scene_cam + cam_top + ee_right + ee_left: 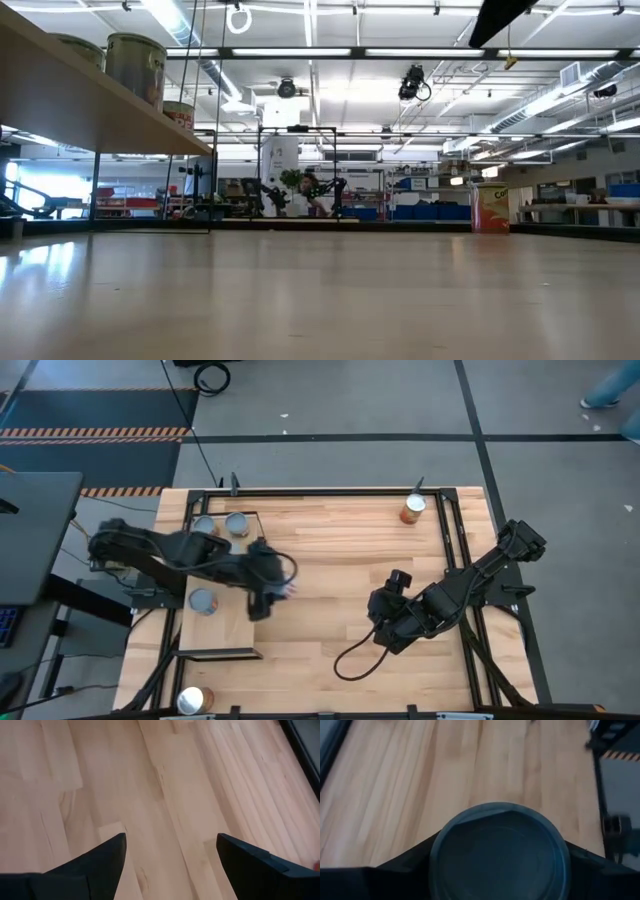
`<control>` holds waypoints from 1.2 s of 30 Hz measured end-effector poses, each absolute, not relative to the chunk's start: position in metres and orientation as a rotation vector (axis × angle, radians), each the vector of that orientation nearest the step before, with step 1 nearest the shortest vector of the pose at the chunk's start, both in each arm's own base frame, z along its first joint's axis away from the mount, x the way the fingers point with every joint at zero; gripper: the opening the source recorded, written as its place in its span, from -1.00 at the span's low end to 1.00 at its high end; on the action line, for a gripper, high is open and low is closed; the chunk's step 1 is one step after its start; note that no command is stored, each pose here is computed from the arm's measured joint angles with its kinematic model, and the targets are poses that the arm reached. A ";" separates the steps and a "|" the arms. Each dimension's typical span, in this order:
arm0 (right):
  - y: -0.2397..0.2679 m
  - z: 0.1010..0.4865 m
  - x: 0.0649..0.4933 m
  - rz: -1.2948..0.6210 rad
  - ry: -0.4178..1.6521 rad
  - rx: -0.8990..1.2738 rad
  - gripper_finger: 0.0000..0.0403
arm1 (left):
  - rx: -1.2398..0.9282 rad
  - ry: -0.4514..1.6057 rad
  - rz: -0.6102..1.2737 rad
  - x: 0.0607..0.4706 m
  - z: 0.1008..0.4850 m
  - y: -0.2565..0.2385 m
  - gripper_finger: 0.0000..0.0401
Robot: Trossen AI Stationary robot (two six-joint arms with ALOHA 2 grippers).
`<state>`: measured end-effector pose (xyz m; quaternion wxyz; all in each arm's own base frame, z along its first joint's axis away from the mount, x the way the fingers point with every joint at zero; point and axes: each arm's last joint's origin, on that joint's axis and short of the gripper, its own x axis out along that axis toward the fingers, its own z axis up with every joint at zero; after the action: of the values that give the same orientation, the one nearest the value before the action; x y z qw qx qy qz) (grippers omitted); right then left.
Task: Pick and place cans onto a shelf
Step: Put the canned carrots on the shelf
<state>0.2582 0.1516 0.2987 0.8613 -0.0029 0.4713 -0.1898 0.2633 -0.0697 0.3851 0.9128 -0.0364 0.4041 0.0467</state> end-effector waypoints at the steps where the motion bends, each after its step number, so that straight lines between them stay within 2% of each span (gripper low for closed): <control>1: 0.152 0.299 0.259 -0.402 0.976 -0.002 0.57 | -0.083 0.864 0.105 0.255 0.386 -0.069 0.43; 7: 0.151 0.300 0.261 -0.432 0.934 -0.005 0.57 | -0.141 1.002 0.086 0.211 0.391 -0.081 0.43; 12: 0.144 0.300 0.265 -0.453 0.934 -0.004 0.57 | -0.146 1.138 0.115 0.192 0.385 -0.091 0.43; 18: 0.132 0.302 0.269 -0.455 0.950 -0.043 0.57 | -0.192 1.146 0.115 0.182 0.385 -0.107 0.43; 21: 0.124 0.305 0.270 -0.454 0.974 0.015 0.57 | -0.218 1.153 0.138 0.176 0.384 -0.113 0.43; 29: 0.106 0.341 0.234 -0.579 0.739 0.133 0.57 | -0.397 1.085 0.371 0.167 0.383 -0.119 0.43; 36: 0.096 0.310 0.198 -0.561 0.729 0.268 0.57 | -0.491 1.063 0.506 0.170 0.380 -0.115 0.43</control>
<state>0.1978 0.0955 0.3103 0.8873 0.1289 0.3508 -0.2701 0.1696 -0.1148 0.3800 0.8036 -0.2291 0.4960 0.2360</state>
